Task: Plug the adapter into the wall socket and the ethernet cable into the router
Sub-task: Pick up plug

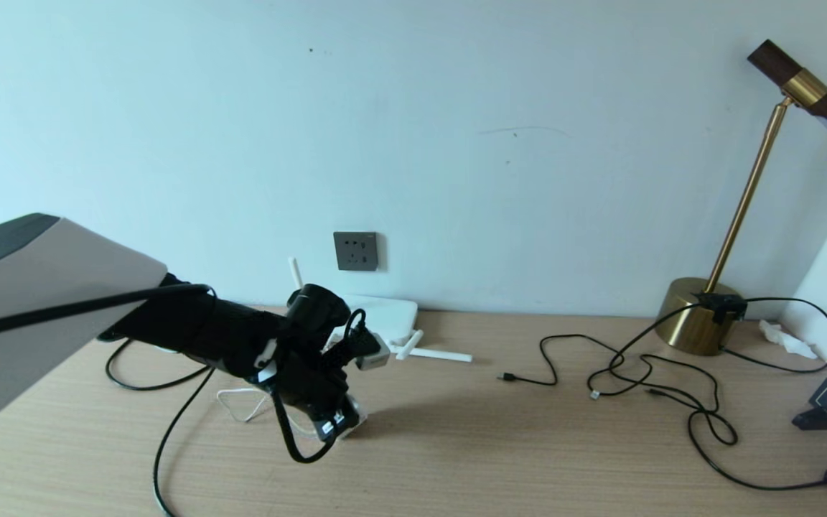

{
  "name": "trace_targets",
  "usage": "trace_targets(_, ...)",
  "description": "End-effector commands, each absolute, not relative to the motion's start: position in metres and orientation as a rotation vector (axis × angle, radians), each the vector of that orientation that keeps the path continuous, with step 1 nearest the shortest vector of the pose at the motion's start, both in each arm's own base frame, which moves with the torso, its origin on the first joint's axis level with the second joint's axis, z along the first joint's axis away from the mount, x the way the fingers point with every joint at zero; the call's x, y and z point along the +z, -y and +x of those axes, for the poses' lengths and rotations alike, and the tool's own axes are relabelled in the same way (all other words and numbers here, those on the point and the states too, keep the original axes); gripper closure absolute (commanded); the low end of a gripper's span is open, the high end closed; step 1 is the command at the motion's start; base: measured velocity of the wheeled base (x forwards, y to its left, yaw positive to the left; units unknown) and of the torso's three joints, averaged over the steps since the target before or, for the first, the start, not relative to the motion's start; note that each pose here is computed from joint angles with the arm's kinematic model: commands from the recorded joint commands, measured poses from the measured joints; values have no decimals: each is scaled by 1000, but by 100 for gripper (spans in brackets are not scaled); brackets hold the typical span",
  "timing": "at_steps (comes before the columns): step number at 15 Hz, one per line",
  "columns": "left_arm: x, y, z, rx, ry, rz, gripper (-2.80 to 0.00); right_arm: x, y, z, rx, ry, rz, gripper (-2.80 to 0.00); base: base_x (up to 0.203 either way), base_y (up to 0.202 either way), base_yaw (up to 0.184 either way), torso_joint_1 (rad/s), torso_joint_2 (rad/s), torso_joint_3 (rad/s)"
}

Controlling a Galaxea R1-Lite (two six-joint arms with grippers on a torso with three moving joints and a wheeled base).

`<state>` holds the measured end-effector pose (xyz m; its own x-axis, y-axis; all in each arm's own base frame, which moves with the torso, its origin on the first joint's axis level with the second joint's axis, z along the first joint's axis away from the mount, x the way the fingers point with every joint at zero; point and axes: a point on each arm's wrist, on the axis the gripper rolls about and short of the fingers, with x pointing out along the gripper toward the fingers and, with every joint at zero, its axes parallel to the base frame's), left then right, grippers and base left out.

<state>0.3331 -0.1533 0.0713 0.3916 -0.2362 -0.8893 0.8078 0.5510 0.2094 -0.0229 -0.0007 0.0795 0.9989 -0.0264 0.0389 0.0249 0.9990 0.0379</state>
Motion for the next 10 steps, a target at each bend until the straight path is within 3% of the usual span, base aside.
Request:
trace_targets(1,69,154,330,-749,-956,722,0,77,1,-22,-26,28,37,0,0,0,0,0,0,0)
trace_targets(6,80,153,326,-748,-916,705,0,77,1,-22,-26,28,37,0,0,0,0,0,0,0)
trace_targets(10,101,154,329,-637,-770,538,0,77,1,-22,-26,30,37,0,0,0,0,0,0,0)
